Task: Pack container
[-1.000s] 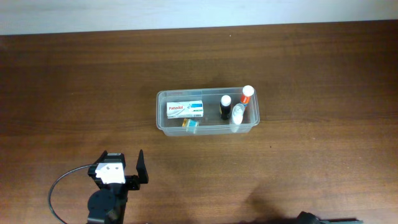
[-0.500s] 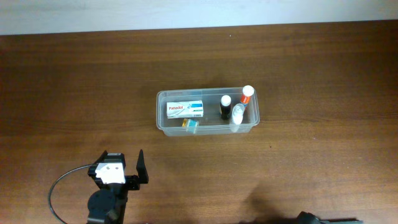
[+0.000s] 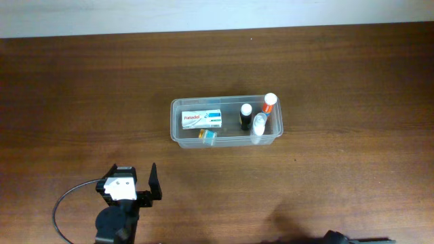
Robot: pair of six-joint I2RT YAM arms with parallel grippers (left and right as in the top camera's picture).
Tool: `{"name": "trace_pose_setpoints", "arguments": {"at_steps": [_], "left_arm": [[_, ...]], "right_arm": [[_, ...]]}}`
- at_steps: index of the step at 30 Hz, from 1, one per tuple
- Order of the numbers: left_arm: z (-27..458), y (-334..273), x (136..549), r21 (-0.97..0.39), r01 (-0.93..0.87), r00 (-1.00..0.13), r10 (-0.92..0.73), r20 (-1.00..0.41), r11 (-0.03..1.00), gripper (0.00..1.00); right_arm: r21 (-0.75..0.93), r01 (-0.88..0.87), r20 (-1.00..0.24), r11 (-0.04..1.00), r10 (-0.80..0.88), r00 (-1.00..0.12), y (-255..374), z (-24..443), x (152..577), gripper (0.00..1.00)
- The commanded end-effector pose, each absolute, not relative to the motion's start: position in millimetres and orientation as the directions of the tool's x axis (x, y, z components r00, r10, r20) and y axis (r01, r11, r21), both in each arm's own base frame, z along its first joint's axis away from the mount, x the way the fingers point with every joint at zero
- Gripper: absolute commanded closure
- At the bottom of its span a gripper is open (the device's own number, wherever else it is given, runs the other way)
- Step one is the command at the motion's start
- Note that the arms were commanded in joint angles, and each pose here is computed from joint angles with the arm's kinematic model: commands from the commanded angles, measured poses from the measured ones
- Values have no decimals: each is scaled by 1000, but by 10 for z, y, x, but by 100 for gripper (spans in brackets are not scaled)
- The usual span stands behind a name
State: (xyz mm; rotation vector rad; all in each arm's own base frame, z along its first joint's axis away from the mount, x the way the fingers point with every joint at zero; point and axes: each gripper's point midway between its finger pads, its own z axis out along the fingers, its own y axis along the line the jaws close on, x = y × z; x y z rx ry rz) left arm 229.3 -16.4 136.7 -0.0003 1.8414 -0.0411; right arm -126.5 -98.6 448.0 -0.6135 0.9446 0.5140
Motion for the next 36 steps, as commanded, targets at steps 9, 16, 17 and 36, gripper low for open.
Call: {"name": "trace_pose_setpoints", "arguments": {"at_steps": [9,16,17,36], "left_arm": [[1365,-168,2293,-14,30,-262,-6,-965,999,0],[1366,-168,2294,-14,30,-262,-6,-965,999,0],[1366,-168,2294,-14,30,-262,-6,-965,999,0],[1366,-168,2294,-14,30,-262,-6,-965,999,0]], "right_arm": [[-242,-823,-950,514,48,309,531,4244,-173,2],[-134,-874,-971,467,115,211,1400,3738,639,2],[-143,-871,-964,470,133,230,1459,3716,703,2],[-197,-810,-938,552,136,320,1696,3302,1142,2]]}}
